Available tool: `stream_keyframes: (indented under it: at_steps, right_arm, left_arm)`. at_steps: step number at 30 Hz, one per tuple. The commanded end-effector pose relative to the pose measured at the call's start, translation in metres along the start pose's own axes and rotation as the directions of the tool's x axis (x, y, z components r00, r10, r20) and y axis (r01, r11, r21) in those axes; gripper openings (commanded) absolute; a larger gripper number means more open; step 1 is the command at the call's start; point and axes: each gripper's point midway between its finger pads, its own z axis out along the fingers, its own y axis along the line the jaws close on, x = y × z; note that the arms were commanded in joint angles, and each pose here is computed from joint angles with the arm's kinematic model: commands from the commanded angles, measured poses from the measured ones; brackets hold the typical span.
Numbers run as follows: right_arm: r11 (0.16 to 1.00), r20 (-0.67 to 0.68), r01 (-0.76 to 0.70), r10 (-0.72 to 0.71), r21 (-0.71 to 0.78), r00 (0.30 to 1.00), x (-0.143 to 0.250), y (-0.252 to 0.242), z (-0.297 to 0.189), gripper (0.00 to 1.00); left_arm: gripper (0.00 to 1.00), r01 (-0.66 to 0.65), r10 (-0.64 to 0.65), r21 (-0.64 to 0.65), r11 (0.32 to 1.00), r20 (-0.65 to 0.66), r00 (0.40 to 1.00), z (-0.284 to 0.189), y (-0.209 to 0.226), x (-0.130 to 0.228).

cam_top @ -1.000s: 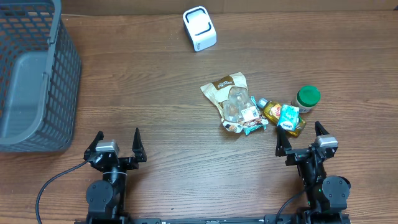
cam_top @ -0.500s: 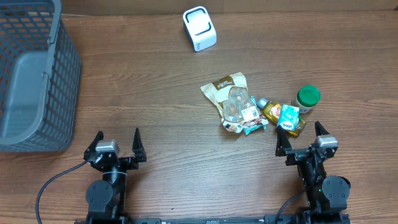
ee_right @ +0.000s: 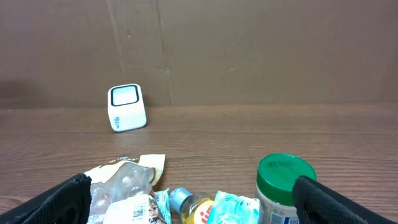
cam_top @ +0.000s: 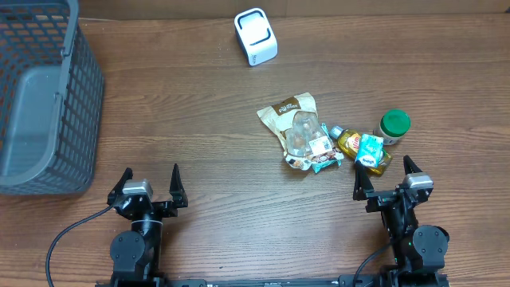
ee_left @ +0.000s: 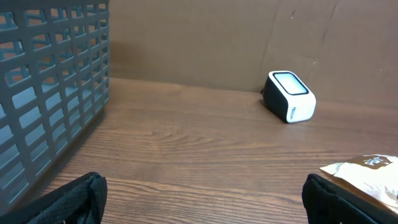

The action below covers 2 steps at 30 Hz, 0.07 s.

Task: Scan the item barcode

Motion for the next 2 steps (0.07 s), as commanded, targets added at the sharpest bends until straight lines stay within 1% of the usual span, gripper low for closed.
stream_keyframes:
  at_steps: [1,2]
  right_arm:
    - [1.000,0.001,0.005,-0.005,0.006,1.000,0.0025,-0.0015,0.0001,1.00]
    - [1.000,0.001,0.005,-0.005,0.006,1.000,0.0025,-0.0015,0.0001,1.00]
  left_arm:
    - [1.00,-0.018,0.018,0.015,1.000,0.012,1.000,-0.0005,-0.0026,-0.0015]
    - [1.00,-0.018,0.018,0.014,1.000,0.012,1.000,-0.0005,-0.0025,-0.0016]
